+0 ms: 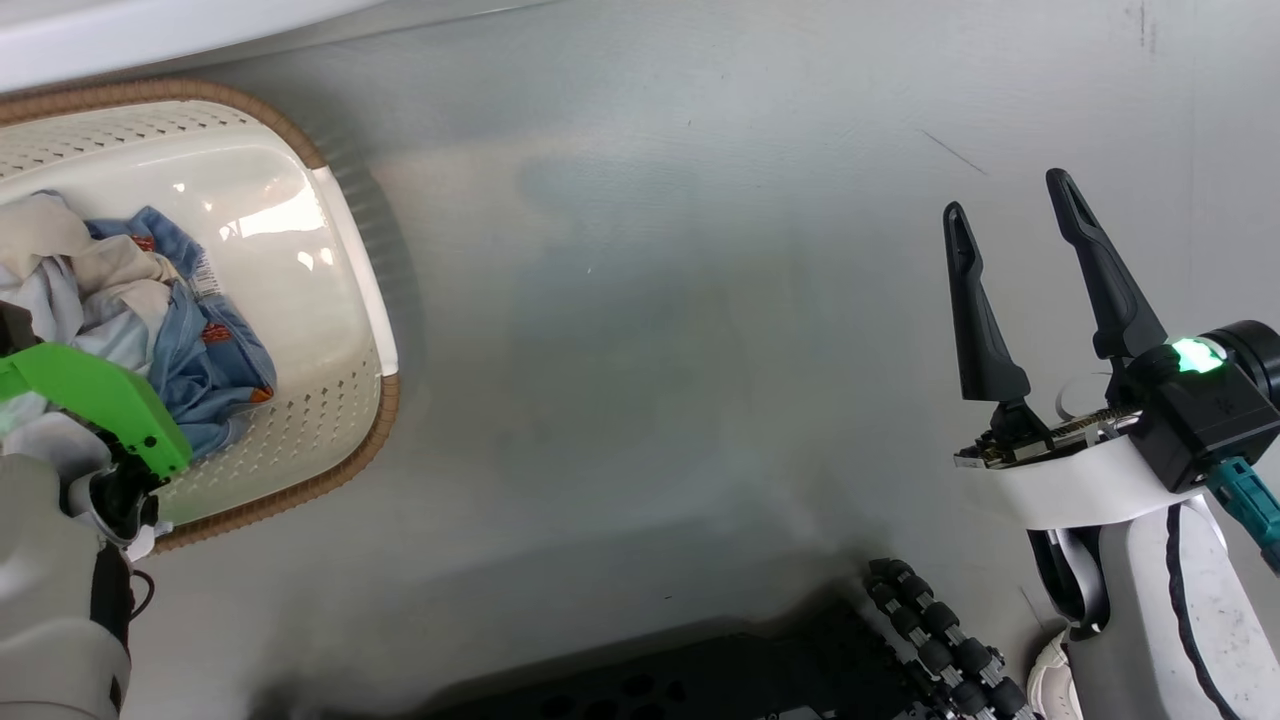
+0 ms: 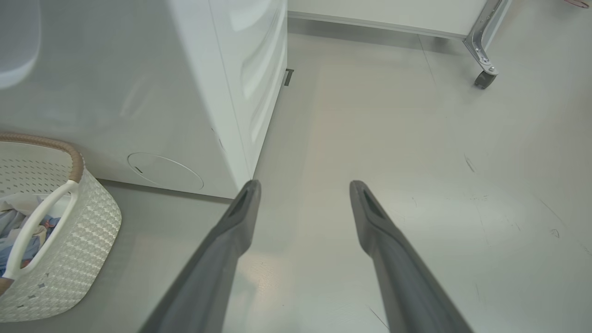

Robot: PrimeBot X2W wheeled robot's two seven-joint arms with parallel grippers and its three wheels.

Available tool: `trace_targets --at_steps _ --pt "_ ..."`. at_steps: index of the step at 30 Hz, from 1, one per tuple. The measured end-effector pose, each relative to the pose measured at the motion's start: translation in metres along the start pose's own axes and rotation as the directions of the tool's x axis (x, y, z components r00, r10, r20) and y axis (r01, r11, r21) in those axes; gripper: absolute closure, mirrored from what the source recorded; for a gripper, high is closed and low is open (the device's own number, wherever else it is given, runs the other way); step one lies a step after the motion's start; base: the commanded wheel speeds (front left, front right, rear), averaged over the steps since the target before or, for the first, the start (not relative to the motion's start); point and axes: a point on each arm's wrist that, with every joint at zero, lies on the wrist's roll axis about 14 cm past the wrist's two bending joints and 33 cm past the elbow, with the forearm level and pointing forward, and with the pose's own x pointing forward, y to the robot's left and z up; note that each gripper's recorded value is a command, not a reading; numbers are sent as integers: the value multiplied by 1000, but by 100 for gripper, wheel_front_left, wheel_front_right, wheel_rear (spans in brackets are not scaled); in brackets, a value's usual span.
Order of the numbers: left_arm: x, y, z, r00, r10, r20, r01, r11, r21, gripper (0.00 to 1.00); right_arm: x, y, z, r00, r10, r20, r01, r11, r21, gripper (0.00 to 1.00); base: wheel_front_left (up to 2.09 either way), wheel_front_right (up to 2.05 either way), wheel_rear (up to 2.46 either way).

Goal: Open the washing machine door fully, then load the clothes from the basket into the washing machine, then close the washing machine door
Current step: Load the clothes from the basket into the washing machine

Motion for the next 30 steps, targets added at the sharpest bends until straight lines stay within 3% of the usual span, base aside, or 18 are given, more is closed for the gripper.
trace_targets --at_steps 7,16,30 --pt "0 -2 2 1000 -3 21 2 1000 10 100 1 0 0 1000 0 1 0 1000 -2 0 0 0 0" --pt "-5 -16 42 977 -57 207 57 998 5 100 2 4 1 1000 10 6 -10 1000 4 0 0 0 0" --pt "-31 -15 41 944 -78 322 76 997 17 100 8 11 25 997 32 73 -34 999 21 0 0 0 0"
